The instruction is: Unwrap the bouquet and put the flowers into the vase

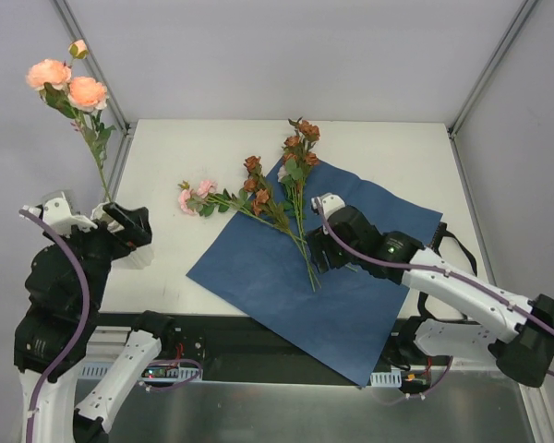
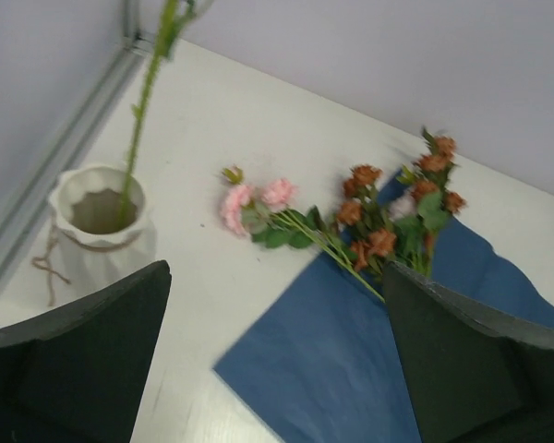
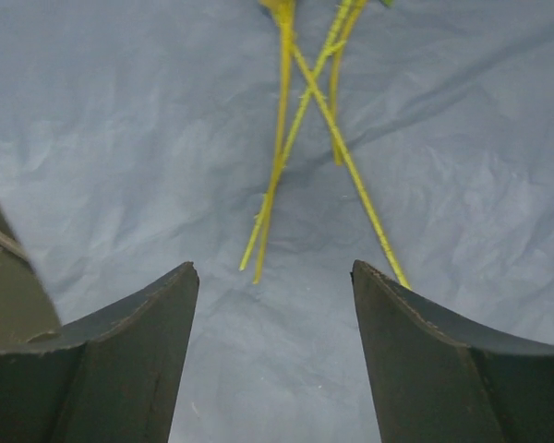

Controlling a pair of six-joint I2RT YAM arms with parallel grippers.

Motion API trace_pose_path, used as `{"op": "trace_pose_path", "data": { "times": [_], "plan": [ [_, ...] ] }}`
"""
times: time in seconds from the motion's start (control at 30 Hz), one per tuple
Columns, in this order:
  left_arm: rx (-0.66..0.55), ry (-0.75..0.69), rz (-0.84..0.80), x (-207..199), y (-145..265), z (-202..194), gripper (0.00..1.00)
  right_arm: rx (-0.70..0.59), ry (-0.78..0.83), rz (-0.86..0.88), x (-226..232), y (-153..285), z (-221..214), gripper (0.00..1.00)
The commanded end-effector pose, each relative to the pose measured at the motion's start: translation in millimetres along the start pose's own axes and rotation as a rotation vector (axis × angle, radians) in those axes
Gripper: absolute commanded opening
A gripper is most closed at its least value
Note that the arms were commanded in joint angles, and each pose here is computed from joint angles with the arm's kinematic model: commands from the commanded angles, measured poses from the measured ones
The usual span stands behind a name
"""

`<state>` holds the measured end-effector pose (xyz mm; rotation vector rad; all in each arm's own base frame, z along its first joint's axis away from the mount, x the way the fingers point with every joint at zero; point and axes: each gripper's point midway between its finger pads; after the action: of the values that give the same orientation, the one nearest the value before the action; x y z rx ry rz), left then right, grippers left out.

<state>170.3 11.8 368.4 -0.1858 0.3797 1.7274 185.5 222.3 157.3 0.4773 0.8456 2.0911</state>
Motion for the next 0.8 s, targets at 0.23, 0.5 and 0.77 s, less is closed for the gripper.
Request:
{"op": "trace_pose_path", "data": {
  "times": [0.23,0.5,0.77],
  "plan": [
    [0.357,0.122,-0.547,-81.7,52.6,-75.9,0.96,0.229,-0.012,-0.013,-30.8,-73.7,8.9,0.34],
    [0.615,0.192,-0.633,-96.5,58.5,-130.0,0.94,0.302,-0.007,0.126,-1.9,-112.9,5.9,0.38],
    [0.673,0.206,-0.632,-93.3,58.8,-150.7,0.96,0.335,-0.002,0.088,-6.0,-127.8,-11.6,0.43]
  ]
}}
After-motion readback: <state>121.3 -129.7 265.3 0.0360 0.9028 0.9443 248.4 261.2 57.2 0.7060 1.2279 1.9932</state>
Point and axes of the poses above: each gripper's point midway between its finger pads, its own y axis back along the fingers, its own x axis along the line the jaws close on, z = x × y, and after that the axes turned 1 degree about y, right-handed
